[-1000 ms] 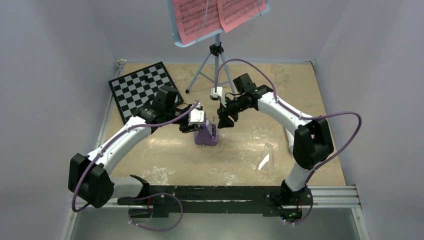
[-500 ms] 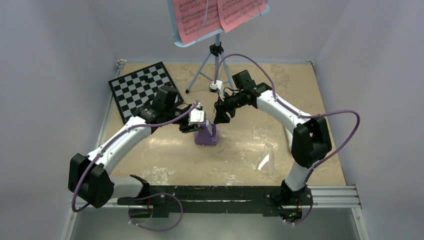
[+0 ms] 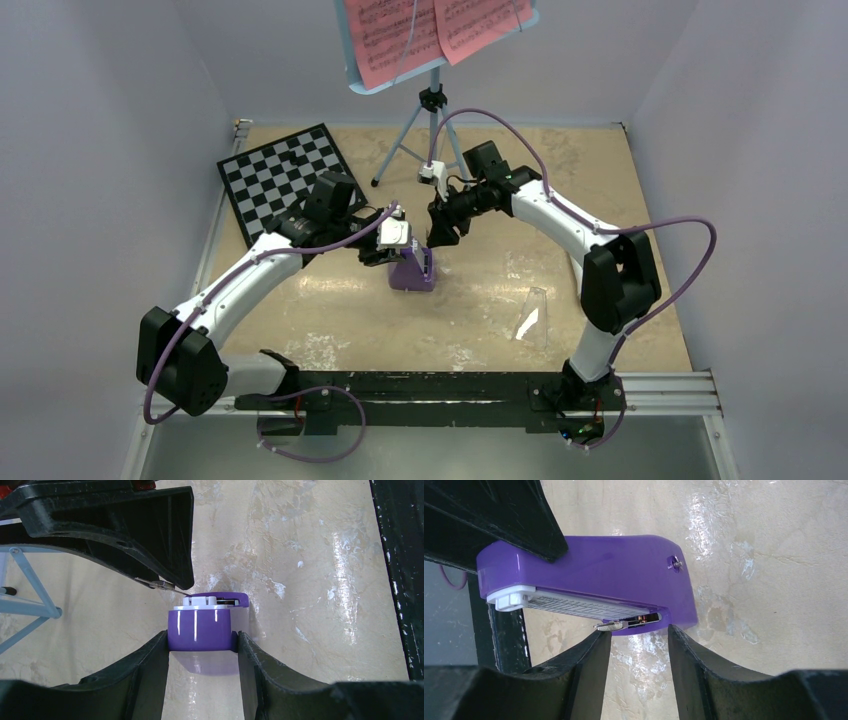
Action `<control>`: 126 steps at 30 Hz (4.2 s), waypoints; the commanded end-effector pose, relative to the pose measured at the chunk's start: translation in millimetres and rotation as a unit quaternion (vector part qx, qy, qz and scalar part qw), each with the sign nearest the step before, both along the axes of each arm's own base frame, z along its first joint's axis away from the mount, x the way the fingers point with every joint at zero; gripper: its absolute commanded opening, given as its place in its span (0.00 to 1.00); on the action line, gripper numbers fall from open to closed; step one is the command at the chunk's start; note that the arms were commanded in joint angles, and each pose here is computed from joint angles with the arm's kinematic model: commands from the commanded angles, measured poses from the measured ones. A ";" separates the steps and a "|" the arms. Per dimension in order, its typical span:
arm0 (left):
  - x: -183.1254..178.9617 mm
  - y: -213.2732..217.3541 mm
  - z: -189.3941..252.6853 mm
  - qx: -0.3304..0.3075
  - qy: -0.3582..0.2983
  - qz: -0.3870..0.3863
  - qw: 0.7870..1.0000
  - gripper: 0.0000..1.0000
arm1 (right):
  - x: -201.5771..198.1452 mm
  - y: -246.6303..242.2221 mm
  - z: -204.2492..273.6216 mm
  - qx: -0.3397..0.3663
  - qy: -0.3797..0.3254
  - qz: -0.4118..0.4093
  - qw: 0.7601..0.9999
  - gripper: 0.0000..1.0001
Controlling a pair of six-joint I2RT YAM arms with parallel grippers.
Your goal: Pack up the instrument practice props
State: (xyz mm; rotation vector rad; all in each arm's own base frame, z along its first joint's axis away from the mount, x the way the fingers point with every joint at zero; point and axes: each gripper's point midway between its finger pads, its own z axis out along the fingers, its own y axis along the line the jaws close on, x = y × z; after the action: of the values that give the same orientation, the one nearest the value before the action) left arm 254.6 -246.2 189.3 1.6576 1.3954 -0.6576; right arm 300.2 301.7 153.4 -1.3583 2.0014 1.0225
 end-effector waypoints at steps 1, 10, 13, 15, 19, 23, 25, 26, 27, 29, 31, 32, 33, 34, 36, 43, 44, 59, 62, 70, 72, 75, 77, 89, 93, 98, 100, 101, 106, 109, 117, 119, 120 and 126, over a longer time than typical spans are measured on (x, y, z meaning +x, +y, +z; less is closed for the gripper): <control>-15.6 15.9 -31.4 0.049 0.054 0.011 0.997 0.00 | 1.5 12.5 24.8 0.033 -0.016 0.016 0.999 0.49; -15.0 15.9 -30.0 0.049 0.052 0.011 0.997 0.00 | -5.8 15.2 27.8 0.044 -0.011 0.035 0.998 0.37; -15.0 15.9 -29.9 0.050 0.052 0.011 0.997 0.00 | -7.4 16.8 28.3 0.046 -0.010 0.040 0.998 0.30; -14.0 15.6 -29.6 0.050 0.051 0.011 0.997 0.00 | -9.4 17.8 28.9 0.046 -0.013 0.046 0.998 0.29; -12.8 15.0 -29.0 0.050 0.050 0.010 0.997 0.00 | -12.4 20.2 32.6 0.050 -0.019 0.055 0.997 0.26; -12.4 14.8 -29.6 0.050 0.049 0.010 0.997 0.00 | -13.9 22.3 33.5 0.050 -0.024 0.062 0.997 0.22; -12.4 15.1 -29.4 0.051 0.048 0.010 0.998 0.00 | -15.4 22.5 34.8 0.051 -0.028 0.068 0.996 0.20; -12.4 15.2 -29.3 0.051 0.048 0.010 0.997 0.00 | -17.1 22.5 34.5 0.051 -0.031 0.073 0.996 0.19; -11.7 15.0 -28.9 0.050 0.047 0.010 0.998 0.00 | -18.8 22.9 34.5 0.050 -0.036 0.079 0.995 0.18; -12.2 15.1 -29.5 0.051 0.048 0.010 0.998 0.00 | -22.3 22.0 33.7 0.048 -0.044 0.090 0.994 0.15; -11.7 15.7 -30.0 0.052 0.046 0.011 0.998 0.00 | -27.3 21.8 33.4 0.046 -0.053 0.105 0.992 0.13; -11.5 16.0 -31.2 0.053 0.047 0.011 0.997 0.00 | -29.9 22.5 35.3 0.048 -0.061 0.114 0.990 0.12; -10.9 16.2 -31.4 0.055 0.046 0.012 0.997 0.00 | -31.4 22.6 36.0 0.048 -0.065 0.119 0.990 0.11; -9.2 16.2 -31.1 0.055 0.043 0.014 0.997 0.00 | -34.3 23.7 36.8 0.049 -0.066 0.125 0.989 0.10; -7.1 16.3 -30.7 0.056 0.039 0.018 0.998 0.00 | -37.7 24.9 38.1 0.049 -0.070 0.132 0.988 0.09; -2.5 15.4 -28.3 0.053 0.034 0.025 0.998 0.00 | -44.7 29.7 38.9 0.050 -0.065 0.142 0.987 0.09; -1.0 15.3 -27.3 0.052 0.030 0.028 0.998 0.00 | -45.7 30.3 39.3 0.050 -0.064 0.143 0.986 0.09; 13.0 14.3 -21.8 0.039 -0.022 0.058 0.997 0.00 | -50.1 41.1 50.2 0.047 -0.039 0.129 0.990 0.08; 15.4 14.5 -21.1 0.042 -0.040 0.064 0.996 0.00 | -49.3 42.9 49.7 0.041 -0.032 0.122 0.991 0.07; 21.6 16.6 -19.4 0.039 -0.054 0.087 0.994 0.00 | -61.0 40.9 50.3 0.044 0.005 0.122 0.991 0.18; 19.2 18.0 -22.1 0.041 -0.055 0.083 0.994 0.00 | -62.2 40.1 47.6 0.043 0.005 0.125 0.991 0.21; 15.3 19.2 -25.4 0.043 -0.056 0.076 0.995 0.00 | -64.0 38.4 46.5 0.042 -0.003 0.138 0.990 0.28; 15.1 20.1 -25.1 0.045 -0.058 0.076 0.994 0.00 | -64.3 36.7 46.2 0.040 -0.011 0.145 0.989 0.31; 13.2 20.6 -25.5 0.046 -0.058 0.072 0.995 0.00 | -62.9 24.9 43.5 0.020 -0.055 0.158 0.986 0.34; 10.4 20.3 -25.8 0.044 -0.055 0.068 0.995 0.00 | -52.7 24.4 41.5 0.013 -0.080 0.140 0.987 0.36; 7.6 19.1 -27.2 0.042 -0.051 0.061 0.996 0.00 | -42.7 26.2 43.6 0.009 -0.100 0.125 0.987 0.38; 6.9 18.7 -27.1 0.040 -0.050 0.059 0.996 0.00 | -41.0 26.2 43.8 0.007 -0.105 0.124 0.987 0.39; 7.2 18.4 -26.9 0.040 -0.051 0.059 0.996 0.00 | -40.5 26.0 43.4 0.006 -0.105 0.123 0.987 0.39; 8.8 17.7 -25.4 0.040 -0.053 0.059 0.996 0.00 | -41.9 21.7 41.9 -0.003 -0.113 0.131 0.985 0.42; 8.2 17.8 -26.1 0.041 -0.051 0.057 0.996 0.00 | -44.0 17.9 49.5 0.007 -0.113 0.134 0.984 0.45; 7.7 15.2 -26.9 0.039 -0.042 0.053 0.997 0.00 | -45.4 14.9 56.4 0.012 -0.103 0.130 0.986 0.51; 8.2 14.4 -26.1 0.038 -0.042 0.052 0.997 0.00 | -44.0 14.1 52.2 0.007 -0.105 0.131 0.986 0.52; 8.6 14.3 -26.0 0.038 -0.042 0.052 0.997 0.00 | -42.7 12.9 51.2 0.004 -0.108 0.130 0.986 0.51; 8.7 14.1 -25.0 0.039 -0.043 0.050 0.997 0.00 | -39.1 8.1 42.0 -0.014 -0.121 0.133 0.984 0.50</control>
State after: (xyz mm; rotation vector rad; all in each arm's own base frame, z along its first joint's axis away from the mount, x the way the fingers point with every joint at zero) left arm 256.9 -244.6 189.6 1.5805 1.3879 -0.5496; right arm 260.9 313.6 182.0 -1.6894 1.7621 0.9371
